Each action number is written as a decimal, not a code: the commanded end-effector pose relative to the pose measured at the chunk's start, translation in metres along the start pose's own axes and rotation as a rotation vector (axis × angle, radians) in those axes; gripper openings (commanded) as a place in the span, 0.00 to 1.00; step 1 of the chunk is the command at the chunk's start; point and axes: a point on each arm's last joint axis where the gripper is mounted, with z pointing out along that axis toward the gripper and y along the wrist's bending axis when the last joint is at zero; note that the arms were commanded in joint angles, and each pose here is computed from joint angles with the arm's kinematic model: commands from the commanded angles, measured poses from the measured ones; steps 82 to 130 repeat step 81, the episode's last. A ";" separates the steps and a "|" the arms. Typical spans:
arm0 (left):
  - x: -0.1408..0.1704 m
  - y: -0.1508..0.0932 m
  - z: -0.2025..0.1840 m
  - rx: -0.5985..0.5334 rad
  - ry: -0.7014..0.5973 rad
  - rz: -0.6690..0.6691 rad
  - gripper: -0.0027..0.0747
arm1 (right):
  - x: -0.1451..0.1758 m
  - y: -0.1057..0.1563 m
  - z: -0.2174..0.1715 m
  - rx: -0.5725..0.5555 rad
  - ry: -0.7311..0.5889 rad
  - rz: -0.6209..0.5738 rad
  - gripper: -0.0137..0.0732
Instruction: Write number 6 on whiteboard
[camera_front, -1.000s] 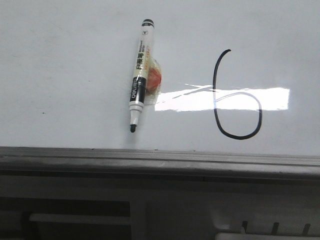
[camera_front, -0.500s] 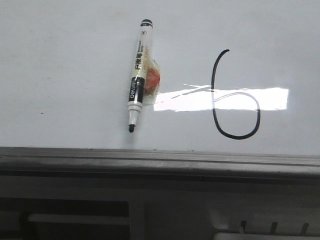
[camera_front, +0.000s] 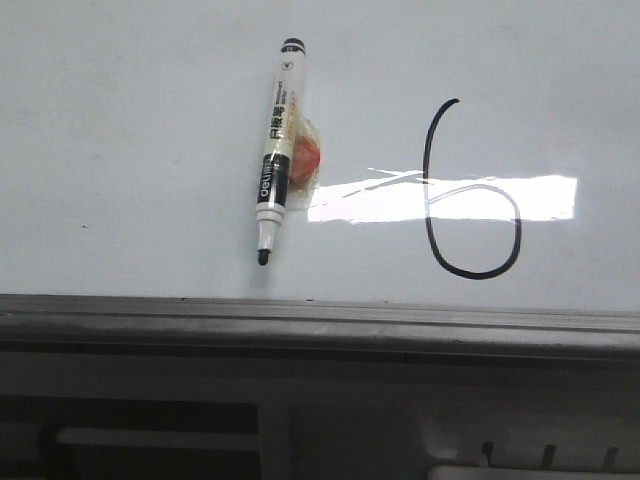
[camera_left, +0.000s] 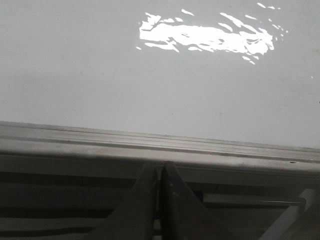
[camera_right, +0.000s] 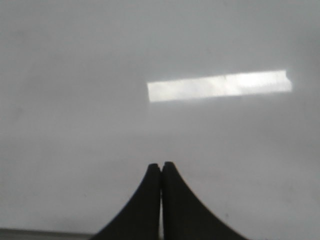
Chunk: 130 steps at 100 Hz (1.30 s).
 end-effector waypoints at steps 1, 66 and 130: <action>0.011 0.003 0.005 -0.010 0.012 -0.016 0.01 | 0.012 -0.002 -0.001 0.025 0.053 -0.003 0.08; 0.011 0.003 0.005 -0.009 0.012 -0.019 0.01 | 0.020 -0.004 -0.001 0.042 0.144 0.005 0.08; 0.011 0.003 0.005 -0.009 0.012 -0.019 0.01 | 0.020 -0.004 -0.001 0.042 0.144 0.005 0.08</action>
